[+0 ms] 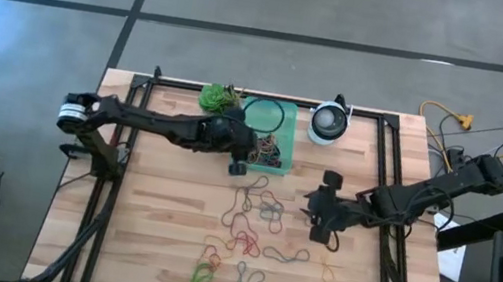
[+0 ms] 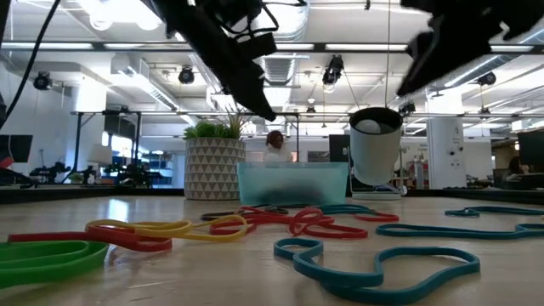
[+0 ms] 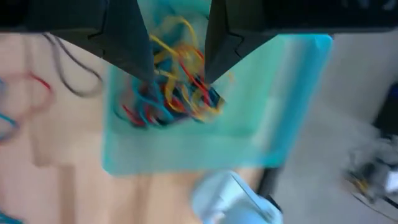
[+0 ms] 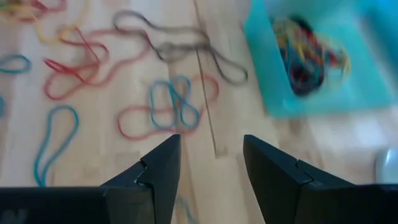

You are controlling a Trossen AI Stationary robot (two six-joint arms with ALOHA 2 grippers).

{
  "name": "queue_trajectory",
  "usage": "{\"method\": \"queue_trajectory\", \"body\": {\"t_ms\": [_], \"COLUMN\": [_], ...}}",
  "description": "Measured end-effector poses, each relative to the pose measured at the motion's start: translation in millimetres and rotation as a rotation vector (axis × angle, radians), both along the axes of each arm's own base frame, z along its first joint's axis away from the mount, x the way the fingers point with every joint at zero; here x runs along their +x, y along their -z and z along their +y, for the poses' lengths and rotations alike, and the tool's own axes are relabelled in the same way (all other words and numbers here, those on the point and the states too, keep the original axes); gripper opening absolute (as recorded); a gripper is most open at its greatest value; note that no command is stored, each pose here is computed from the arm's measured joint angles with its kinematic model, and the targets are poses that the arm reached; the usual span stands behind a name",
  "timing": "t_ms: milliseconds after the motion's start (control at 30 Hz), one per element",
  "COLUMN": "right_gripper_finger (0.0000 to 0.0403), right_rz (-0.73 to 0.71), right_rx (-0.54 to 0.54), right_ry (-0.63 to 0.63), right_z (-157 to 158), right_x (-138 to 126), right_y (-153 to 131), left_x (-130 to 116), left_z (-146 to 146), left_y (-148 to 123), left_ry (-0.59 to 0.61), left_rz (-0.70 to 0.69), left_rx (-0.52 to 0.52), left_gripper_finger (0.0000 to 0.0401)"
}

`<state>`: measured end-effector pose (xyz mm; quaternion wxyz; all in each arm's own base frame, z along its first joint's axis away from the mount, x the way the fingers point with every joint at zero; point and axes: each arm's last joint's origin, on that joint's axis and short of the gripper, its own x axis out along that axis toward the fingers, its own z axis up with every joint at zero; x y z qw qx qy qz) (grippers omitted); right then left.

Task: Pick and place rubber bands into bin
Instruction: Put the blue rubber band into the green bin

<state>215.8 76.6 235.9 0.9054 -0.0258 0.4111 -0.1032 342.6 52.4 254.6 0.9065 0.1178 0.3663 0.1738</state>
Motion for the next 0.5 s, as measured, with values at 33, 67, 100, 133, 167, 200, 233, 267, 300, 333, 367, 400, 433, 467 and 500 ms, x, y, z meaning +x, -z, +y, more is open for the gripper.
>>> {"method": "queue_trajectory", "body": {"t_ms": [33, 67, 100, 133, 167, 200, 233, 267, 300, 333, 367, 400, 433, 467, 500], "right_gripper_finger": [0.0169, 0.0169, 0.0169, 0.0169, 0.0169, 0.0169, 0.0169, 0.0169, 0.0169, 0.0169, 0.0169, 0.0169, 0.0169, 0.0169, 0.0169], "right_rz": [0.017, 0.024, 0.026, 0.031, 0.037, 0.043, 0.044, 0.045, 0.049, 0.052, 0.053, 0.057, 0.064, 0.068, 0.069], "right_rx": [0.010, 0.018, 0.026, 0.029, 0.032, 0.034, 0.040, 0.048, 0.055, 0.063, 0.075, 0.088, 0.100, 0.113, 0.127], "right_ry": [0.025, 0.040, 0.052, 0.061, 0.069, 0.076, 0.085, 0.098, 0.111, 0.123, 0.137, 0.154, 0.170, 0.184, 0.195], "right_z": [-1.0, -1.5, -1.9, -2.3, -2.7, -3.1, -3.3, -3.6, -4.0, -4.3, -4.5, -4.9, -5.4, -5.6, -5.6], "right_x": [-2.2, -3.4, -4.2, -5.1, -6.2, -7.1, -7.6, -8.3, -9.3, -10.2, -10.9, -12.0, -13.4, -14.5, -15.0], "right_y": [3.7, 6.4, 8.9, 11.5, 14.0, 16.2, 17.8, 19.5, 21.7, 23.8, 25.9, 28.5, 31.2, 33.4, 35.2], "left_x": [-2.3, -5.0, -7.8, -10.2, -12.7, -15.7, -18.5, -21.0, -23.3, -25.0, -26.8, -28.8, -30.4, -31.6, -32.8], "left_z": [-4.5, -9.1, -14.2, -19.2, -24.1, -29.3, -34.5, -39.9, -45.3, -51.2, -57.0, -62.8, -69.0, -75.2, -81.2], "left_y": [-0.2, 1.0, 3.6, 5.4, 7.3, 9.6, 11.5, 13.3, 15.2, 17.8, 19.7, 21.8, 23.4, 24.9, 26.6], "left_ry": [0.004, 0.014, 0.023, 0.037, 0.049, 0.062, 0.076, 0.093, 0.109, 0.123, 0.135, 0.151, 0.172, 0.196, 0.218], "left_rz": [0.013, 0.038, 0.073, 0.099, 0.127, 0.160, 0.190, 0.218, 0.246, 0.276, 0.302, 0.327, 0.345, 0.356, 0.366], "left_rx": [-0.022, -0.051, -0.084, -0.123, -0.162, -0.208, -0.257, -0.305, -0.344, -0.386, -0.411, -0.430, -0.439, -0.444, -0.448], "left_gripper_finger": [0.0125, 0.0125, 0.0125, 0.0125, 0.0125, 0.0125, 0.0125, 0.0125, 0.0125, 0.0125, 0.0125, 0.0125, 0.0125, 0.0125, 0.0125]}}
